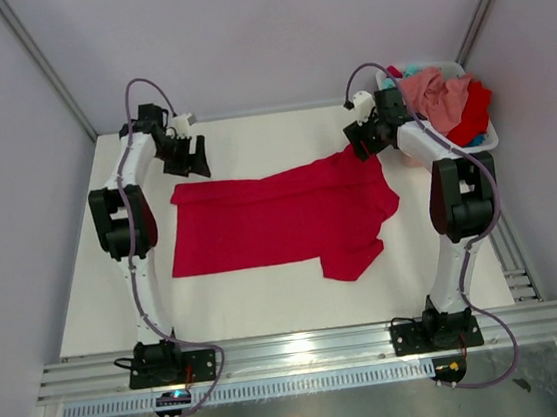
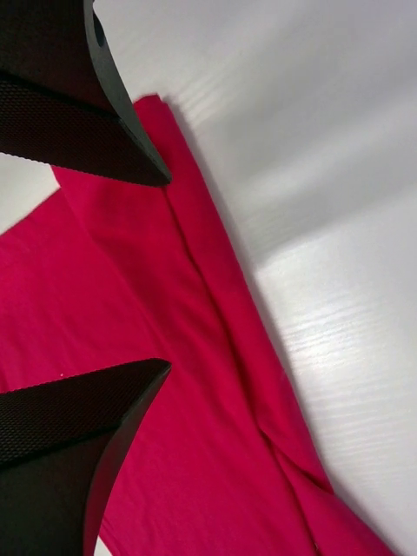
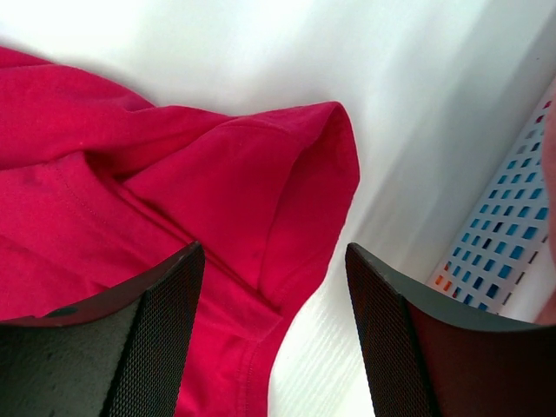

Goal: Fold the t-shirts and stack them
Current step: Fold the tshirt

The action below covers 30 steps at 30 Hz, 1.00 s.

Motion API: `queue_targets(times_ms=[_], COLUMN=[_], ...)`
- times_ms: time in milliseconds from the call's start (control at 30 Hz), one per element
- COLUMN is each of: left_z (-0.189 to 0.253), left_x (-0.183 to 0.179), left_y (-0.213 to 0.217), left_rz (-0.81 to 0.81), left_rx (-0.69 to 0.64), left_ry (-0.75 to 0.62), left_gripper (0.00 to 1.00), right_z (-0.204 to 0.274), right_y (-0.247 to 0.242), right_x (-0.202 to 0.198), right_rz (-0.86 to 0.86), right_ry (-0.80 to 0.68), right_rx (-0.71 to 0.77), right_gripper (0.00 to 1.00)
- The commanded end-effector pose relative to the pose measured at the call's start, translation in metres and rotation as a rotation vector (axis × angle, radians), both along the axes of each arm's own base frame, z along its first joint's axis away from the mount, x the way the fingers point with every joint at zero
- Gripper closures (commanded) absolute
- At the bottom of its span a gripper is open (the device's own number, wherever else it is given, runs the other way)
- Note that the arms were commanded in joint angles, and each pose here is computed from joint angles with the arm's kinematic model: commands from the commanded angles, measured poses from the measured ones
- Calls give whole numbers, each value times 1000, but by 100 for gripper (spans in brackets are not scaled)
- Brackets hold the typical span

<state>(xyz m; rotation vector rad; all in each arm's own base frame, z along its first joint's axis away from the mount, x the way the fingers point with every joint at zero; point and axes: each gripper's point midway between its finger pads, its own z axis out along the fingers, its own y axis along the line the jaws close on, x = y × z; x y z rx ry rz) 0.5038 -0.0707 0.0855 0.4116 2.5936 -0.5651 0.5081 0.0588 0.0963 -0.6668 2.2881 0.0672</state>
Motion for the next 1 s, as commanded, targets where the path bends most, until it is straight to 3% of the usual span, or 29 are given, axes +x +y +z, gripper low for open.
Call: queue_targets(times_ms=[0,667,967], left_z=[11,-22,-38], left_x=[-4,-14,-29], left_y=[-11,-24,-20], left_rz=[-43,-48,-72], left_rx=[22,7,67], left_ry=[-7,74,141], left_gripper=[19,22,23], right_z=[26,11,7], right_y=[10,45,48], right_x=[17,15,9], right_rz=[7,79,97], right_ry=[-75,-43,-22], right_rx=[7,24,19], right_gripper=[30,30,30])
